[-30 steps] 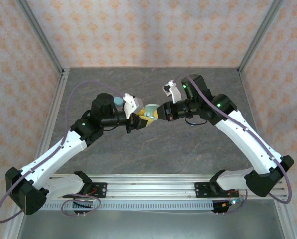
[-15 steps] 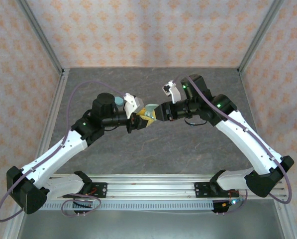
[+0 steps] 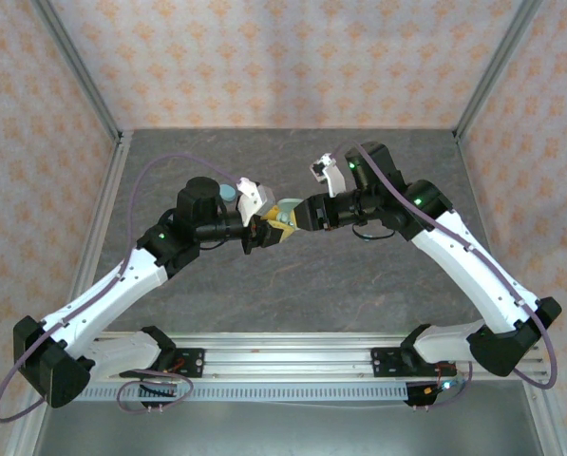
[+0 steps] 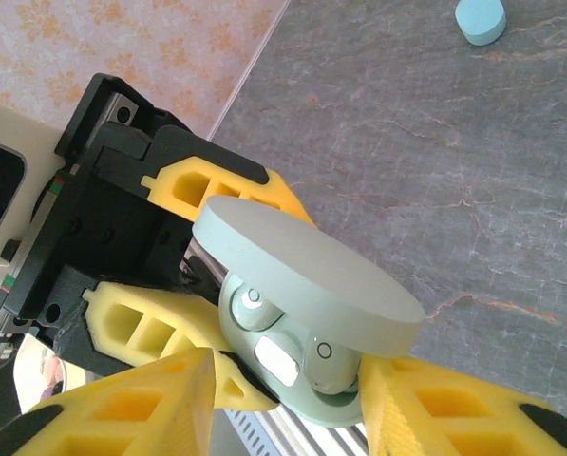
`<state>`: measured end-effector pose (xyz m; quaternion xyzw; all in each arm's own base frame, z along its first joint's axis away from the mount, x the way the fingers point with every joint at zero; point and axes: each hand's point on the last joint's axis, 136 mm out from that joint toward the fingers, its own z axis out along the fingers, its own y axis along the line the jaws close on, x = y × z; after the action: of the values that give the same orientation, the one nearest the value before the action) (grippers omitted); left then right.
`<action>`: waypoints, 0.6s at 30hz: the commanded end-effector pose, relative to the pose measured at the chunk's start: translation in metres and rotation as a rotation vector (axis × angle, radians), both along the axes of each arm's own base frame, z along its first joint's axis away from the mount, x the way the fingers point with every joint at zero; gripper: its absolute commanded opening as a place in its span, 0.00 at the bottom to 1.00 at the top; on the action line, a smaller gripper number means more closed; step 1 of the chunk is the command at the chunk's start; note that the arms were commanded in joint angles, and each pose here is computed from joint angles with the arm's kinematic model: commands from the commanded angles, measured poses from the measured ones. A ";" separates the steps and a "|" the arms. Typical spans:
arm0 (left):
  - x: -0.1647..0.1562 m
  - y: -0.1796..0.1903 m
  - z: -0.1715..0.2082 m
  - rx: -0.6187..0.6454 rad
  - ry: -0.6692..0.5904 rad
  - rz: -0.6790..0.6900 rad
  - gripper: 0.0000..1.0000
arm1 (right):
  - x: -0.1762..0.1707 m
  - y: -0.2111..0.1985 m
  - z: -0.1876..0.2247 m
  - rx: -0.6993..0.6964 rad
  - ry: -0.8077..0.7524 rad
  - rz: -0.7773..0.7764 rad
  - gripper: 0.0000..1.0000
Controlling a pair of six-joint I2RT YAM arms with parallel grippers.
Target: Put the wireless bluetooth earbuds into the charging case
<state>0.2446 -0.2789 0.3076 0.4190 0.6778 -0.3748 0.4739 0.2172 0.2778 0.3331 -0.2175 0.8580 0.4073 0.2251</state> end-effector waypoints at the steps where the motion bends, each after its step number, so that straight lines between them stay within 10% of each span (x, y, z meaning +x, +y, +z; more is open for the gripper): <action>1: 0.000 -0.003 0.025 -0.054 -0.056 -0.025 0.22 | 0.000 -0.006 0.029 0.039 -0.078 -0.032 0.44; 18: -0.003 -0.003 0.036 -0.090 -0.065 -0.030 0.21 | 0.040 -0.054 0.056 0.039 -0.230 -0.357 0.43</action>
<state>0.2438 -0.2808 0.3134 0.4189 0.6693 -0.3832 0.4793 0.2374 0.2325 0.3878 -0.1495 0.8396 0.3654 0.3731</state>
